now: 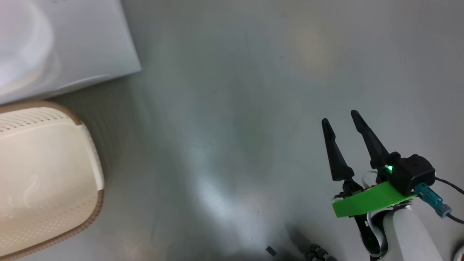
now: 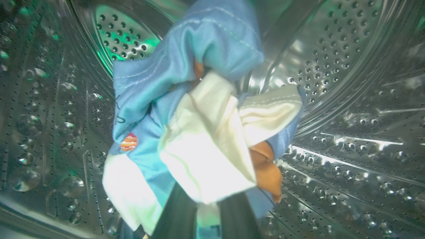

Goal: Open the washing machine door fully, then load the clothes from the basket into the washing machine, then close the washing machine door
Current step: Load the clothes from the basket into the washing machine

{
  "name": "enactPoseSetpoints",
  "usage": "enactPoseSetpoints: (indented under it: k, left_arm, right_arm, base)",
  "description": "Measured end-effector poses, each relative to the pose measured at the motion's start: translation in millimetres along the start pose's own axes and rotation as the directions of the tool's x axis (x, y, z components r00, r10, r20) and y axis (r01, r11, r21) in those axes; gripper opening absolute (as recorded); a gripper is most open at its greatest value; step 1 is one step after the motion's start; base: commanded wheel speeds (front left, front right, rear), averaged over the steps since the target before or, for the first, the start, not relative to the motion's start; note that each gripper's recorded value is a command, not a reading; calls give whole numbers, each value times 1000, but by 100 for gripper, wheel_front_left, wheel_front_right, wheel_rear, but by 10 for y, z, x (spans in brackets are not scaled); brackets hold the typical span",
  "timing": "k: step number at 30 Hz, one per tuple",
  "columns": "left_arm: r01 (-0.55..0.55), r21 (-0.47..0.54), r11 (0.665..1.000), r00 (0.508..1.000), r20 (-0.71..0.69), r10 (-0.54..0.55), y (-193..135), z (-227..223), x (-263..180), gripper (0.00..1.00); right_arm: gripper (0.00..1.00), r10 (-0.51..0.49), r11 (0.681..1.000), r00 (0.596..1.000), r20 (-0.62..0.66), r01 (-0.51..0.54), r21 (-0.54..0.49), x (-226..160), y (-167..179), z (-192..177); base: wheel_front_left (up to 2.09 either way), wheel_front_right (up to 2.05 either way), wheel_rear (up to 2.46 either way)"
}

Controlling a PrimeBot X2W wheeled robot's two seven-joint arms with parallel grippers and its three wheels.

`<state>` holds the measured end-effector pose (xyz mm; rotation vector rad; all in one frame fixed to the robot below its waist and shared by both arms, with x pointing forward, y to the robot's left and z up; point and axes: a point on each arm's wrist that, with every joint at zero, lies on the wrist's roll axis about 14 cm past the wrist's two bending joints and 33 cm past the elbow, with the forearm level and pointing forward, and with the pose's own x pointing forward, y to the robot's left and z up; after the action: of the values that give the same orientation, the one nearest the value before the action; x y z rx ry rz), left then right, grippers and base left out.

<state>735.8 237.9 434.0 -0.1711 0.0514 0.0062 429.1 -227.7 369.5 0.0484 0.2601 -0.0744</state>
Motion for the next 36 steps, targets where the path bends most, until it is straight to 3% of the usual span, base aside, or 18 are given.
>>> enactPoseSetpoints:
  k: [13,25,28,29,36]
  left_arm:
    - [-30,30,999,995,-94,33,55,-456,259,0]
    - [-35,40,999,997,-73,38,76,-453,284,1]
    - [-31,44,999,997,-62,34,68,-417,290,56]
    - [-29,49,998,998,-63,32,68,-413,289,100]
    - [-31,55,998,997,-72,35,72,-420,265,100]
  right_arm:
    - [100,-13,1000,999,-37,13,-16,84,-63,-151]
    - [100,2,1000,1000,-30,-2,-13,182,-21,-164]
    - [100,5,1000,1000,-29,-5,-12,189,-9,-165]
    - [100,6,1000,1000,-28,-6,-12,193,-6,-163]
    - [100,6,1000,1000,-21,-6,-12,190,-5,-132]
  base:
    - [0,0,0]
    - [0,0,0]
    - [0,0,0]
    - [0,0,0]
    - [0,0,0]
